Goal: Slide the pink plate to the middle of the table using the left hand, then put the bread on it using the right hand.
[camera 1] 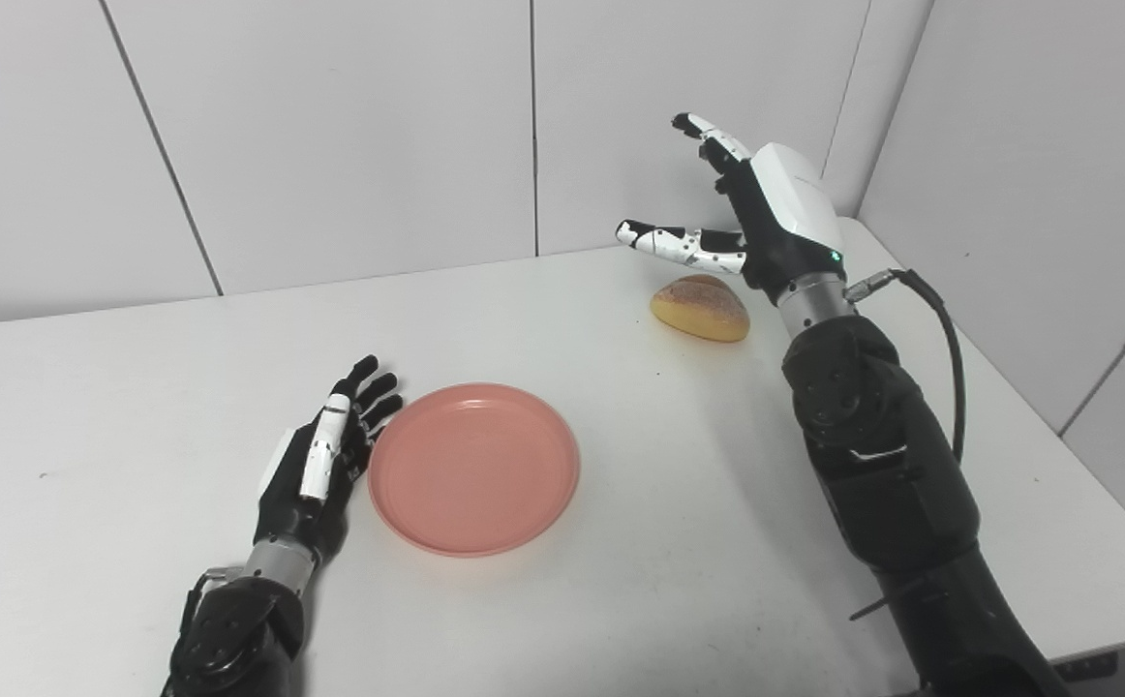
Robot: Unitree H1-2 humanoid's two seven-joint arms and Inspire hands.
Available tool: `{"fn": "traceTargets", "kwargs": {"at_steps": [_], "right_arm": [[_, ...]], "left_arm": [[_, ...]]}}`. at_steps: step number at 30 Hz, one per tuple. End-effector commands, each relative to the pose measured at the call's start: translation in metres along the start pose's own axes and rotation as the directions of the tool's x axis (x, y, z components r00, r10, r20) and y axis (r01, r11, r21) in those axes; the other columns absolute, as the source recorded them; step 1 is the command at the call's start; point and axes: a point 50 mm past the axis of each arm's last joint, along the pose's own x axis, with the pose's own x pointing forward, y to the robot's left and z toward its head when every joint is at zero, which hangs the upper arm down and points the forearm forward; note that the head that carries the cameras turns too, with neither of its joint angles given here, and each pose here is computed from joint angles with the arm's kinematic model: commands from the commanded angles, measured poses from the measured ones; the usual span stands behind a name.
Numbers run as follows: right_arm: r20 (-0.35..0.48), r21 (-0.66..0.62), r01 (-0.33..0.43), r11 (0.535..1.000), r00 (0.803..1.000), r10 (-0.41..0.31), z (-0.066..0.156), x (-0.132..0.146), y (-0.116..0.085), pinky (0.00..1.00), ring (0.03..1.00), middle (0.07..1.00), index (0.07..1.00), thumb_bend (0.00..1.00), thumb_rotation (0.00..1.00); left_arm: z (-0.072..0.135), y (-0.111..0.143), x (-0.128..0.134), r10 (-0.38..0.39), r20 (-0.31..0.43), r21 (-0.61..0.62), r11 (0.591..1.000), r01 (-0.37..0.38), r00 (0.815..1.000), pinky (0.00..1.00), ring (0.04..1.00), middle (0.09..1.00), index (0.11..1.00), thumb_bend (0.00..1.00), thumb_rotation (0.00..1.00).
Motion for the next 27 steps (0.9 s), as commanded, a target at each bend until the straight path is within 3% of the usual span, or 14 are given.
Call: {"fn": "traceTargets", "kwargs": {"at_steps": [1,12,20,27], "right_arm": [[-0.009,-0.055,0.043,0.998,0.999,-0.043,0.008,0.019,-0.026,0.74,0.863,0.912,0.914,0.83,0.61],[-0.138,-0.158,-0.147,0.976,0.982,0.126,-0.015,0.048,-0.024,0.83,0.94,0.977,0.971,0.89,0.56],[-0.235,-0.165,-0.208,0.964,0.958,0.167,-0.031,0.061,-0.011,0.82,0.937,0.983,0.973,0.9,0.53],[-0.269,-0.191,-0.244,0.951,0.945,0.188,-0.042,0.064,-0.002,0.84,0.942,0.976,0.964,0.92,0.55]], "left_arm": [[-0.016,0.006,-0.008,0.013,-0.084,0.006,1.0,-0.012,0.996,0.88,0.895,0.91,0.91,0.34,1.0],[-0.013,0.005,-0.008,0.009,-0.081,0.001,1.0,-0.009,0.997,0.89,0.895,0.908,0.911,0.34,1.0],[-0.01,0.005,-0.009,0.011,-0.081,0.001,1.0,-0.011,0.997,0.88,0.891,0.906,0.907,0.35,1.0],[-0.006,0.002,-0.01,0.008,-0.079,-0.008,1.0,-0.009,0.997,0.88,0.889,0.904,0.902,0.34,1.0]]}}
